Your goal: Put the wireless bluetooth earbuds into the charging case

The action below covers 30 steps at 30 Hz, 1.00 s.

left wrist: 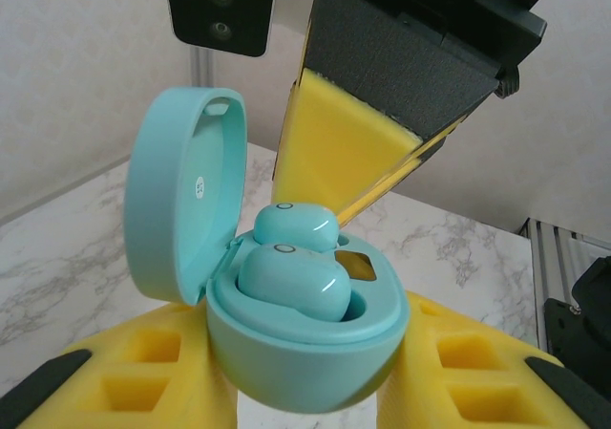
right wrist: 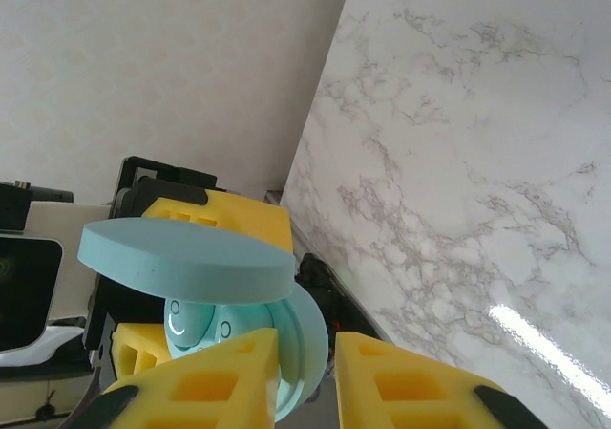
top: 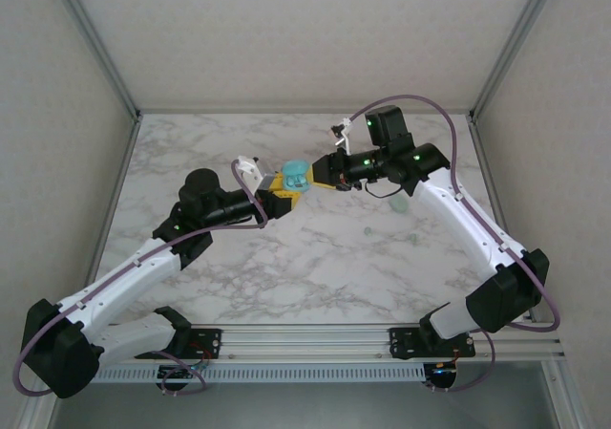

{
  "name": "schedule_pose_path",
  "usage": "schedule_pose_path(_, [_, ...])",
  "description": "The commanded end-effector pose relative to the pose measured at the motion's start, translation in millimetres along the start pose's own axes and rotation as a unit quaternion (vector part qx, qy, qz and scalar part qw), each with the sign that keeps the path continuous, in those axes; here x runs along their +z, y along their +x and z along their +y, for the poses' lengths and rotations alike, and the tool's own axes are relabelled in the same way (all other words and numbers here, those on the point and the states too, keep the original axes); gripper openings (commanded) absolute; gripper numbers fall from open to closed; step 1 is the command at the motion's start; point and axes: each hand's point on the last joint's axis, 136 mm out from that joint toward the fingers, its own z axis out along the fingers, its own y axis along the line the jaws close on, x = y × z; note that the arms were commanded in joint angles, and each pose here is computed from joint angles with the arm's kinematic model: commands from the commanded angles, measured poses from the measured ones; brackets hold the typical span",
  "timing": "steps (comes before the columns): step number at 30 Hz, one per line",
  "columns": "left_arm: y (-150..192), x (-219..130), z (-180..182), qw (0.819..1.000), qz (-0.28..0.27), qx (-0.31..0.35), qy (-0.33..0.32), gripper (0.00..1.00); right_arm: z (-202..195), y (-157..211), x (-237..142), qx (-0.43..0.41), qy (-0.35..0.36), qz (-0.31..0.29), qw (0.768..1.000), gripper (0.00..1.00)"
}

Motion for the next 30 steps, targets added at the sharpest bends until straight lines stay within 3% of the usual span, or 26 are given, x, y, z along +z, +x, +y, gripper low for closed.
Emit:
schedule_pose_path(1, [-34,-4,-7,0.999,-0.045,0.022,0.005,0.28,13,-1,-10,-0.020,0.006,-0.014,1.000,0.26])
schedule_pose_path(12, [-35,-7,-5,0.998,-0.048,0.027,-0.004,0.28,27,-4,-37,-0.040,0.021,-0.068,0.997,0.34])
schedule_pose_path(22, [-35,-4,-12,0.999,-0.041,0.026,0.018,0.28,40,-51,-48,-0.027,0.030,-0.155,0.987,0.50])
schedule_pose_path(30, [-38,-4,-15,0.998,-0.043,0.031,0.021,0.28,26,-66,-16,0.010,0.035,-0.101,0.994,0.54])
